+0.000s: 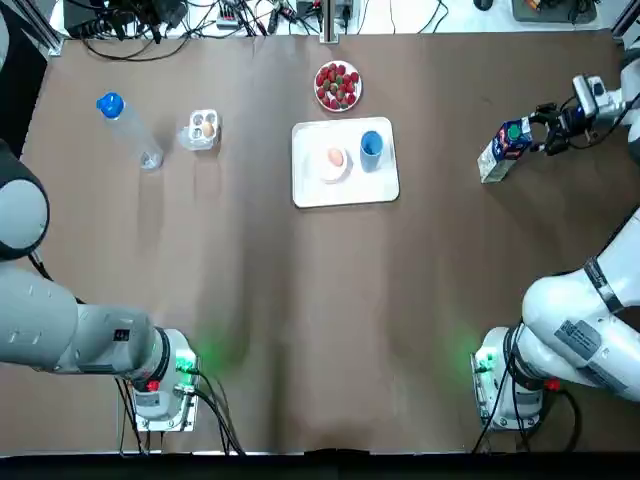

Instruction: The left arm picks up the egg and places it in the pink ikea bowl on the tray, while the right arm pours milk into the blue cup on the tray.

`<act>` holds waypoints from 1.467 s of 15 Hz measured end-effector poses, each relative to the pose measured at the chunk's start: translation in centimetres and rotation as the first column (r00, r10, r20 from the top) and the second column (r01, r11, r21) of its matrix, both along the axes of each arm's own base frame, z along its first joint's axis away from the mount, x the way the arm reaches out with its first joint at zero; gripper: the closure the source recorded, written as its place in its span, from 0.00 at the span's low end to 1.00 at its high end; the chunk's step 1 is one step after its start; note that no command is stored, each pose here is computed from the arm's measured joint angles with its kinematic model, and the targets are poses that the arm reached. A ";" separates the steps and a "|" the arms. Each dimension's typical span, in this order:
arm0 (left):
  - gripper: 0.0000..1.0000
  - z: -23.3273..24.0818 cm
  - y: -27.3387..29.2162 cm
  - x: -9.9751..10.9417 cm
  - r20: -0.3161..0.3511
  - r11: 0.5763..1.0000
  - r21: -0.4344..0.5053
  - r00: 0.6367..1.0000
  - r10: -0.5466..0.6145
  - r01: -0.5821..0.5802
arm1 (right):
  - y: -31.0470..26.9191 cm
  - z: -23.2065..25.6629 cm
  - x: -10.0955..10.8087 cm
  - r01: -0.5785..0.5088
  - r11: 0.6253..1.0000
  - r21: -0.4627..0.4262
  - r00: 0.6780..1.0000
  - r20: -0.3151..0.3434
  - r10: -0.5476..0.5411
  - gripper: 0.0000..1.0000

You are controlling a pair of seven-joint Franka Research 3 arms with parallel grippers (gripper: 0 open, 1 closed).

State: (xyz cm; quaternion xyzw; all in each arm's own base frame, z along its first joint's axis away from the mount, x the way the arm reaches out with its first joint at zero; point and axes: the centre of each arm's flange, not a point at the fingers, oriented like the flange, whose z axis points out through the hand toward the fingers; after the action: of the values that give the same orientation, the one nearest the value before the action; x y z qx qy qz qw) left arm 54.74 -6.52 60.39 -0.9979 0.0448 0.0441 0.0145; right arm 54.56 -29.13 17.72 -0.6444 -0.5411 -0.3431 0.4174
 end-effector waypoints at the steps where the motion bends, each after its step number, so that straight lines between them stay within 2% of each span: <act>1: 0.00 0.0 0.0 0.0 0.000 1.000 0.000 1.000 0.000 0.000 | -0.1 1.4 1.1 0.007 0.999 -0.033 0.999 -0.045 -0.009 0.00; 4: 0.00 0.0 0.0 0.0 -0.001 1.000 0.000 1.000 0.001 -0.001 | 0.4 5.9 4.3 0.020 0.986 -0.163 0.980 -0.190 -0.051 0.00; 6: 0.00 -0.1 0.0 0.0 -0.002 1.000 0.000 1.000 0.001 -0.001 | 1.8 9.0 6.5 0.024 0.969 -0.244 0.962 -0.260 -0.089 0.00; 7: 0.00 -0.1 0.1 0.0 -0.003 1.000 0.000 1.000 0.001 -0.001 | 3.8 12.5 8.4 0.026 0.936 -0.350 0.931 -0.332 -0.150 0.00; 8: 0.00 -0.1 0.1 0.0 -0.003 1.000 0.000 1.000 0.001 -0.001 | 4.9 14.3 9.2 0.018 0.911 -0.412 0.918 -0.355 -0.179 0.00; 10: 0.00 -0.1 0.1 0.0 -0.003 1.000 0.000 1.000 0.002 -0.002 | 7.5 18.0 10.5 0.002 0.852 -0.524 0.896 -0.376 -0.234 0.00; 15: 0.00 -0.1 0.3 0.0 -0.003 1.000 0.000 1.000 0.006 -0.006 | 15.5 22.9 12.1 0.000 0.738 -0.675 0.823 -0.418 -0.383 0.00; 18: 0.00 -0.1 0.3 0.0 -0.003 1.000 0.000 1.000 0.006 -0.006 | 20.8 25.2 12.6 -0.018 0.628 -0.778 0.798 -0.390 -0.460 0.00; 22: 0.00 -0.1 0.2 0.0 -0.003 1.000 0.000 1.000 0.004 -0.004 | 26.1 27.4 12.6 0.016 0.534 -0.845 0.730 -0.355 -0.584 0.00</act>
State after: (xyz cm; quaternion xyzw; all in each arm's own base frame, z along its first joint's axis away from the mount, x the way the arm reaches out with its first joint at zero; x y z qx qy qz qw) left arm 54.74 -6.30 60.27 -0.9979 0.0430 0.0458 0.0146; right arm 67.14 -3.02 45.12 -0.9208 -0.3432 0.0896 0.1622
